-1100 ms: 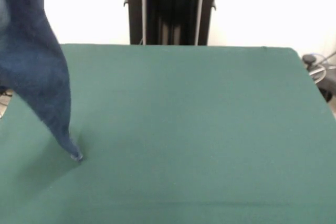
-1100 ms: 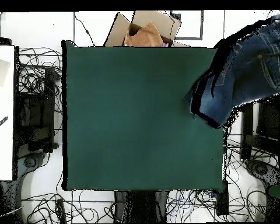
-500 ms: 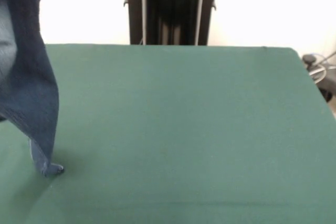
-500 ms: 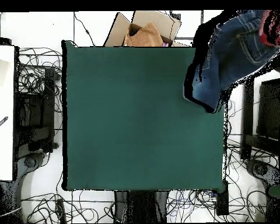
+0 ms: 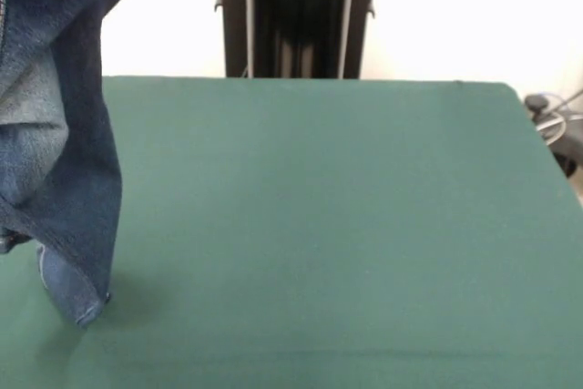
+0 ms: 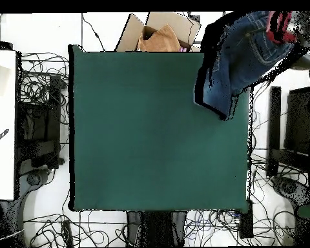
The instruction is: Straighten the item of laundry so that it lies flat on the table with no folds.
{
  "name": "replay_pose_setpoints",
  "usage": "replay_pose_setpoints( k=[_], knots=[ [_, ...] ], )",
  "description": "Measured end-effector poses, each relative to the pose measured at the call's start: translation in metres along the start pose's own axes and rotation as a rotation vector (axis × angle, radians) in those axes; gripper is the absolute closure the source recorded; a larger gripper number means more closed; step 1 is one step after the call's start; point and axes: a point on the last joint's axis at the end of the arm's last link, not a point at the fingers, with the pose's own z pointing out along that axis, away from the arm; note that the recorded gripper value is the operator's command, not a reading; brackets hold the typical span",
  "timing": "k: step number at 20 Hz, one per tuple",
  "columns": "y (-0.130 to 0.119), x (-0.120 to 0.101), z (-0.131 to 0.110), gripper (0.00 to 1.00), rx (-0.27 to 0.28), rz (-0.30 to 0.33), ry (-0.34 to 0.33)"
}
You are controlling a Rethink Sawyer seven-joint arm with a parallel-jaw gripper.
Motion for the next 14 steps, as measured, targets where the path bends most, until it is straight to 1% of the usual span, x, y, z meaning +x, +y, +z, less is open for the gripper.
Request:
replay_pose_setpoints(
  k=[2,3,4,8,9,12,14],
  knots=[
    [0.007,0.004,0.001,1.0,-0.018,-0.019,0.001],
    [0.015,0.011,0.003,1.0,-0.034,-0.041,-0.009],
    [0.017,0.013,0.004,1.0,-0.037,-0.045,-0.014],
    [0.033,0.027,0.007,1.0,-0.04,-0.069,-0.06],
    [0.041,0.033,0.008,1.0,-0.038,-0.074,-0.081],
    [0.055,0.047,0.012,1.0,-0.031,-0.081,-0.112],
    [0.068,0.062,0.018,1.0,-0.028,-0.084,-0.136]
  ],
)
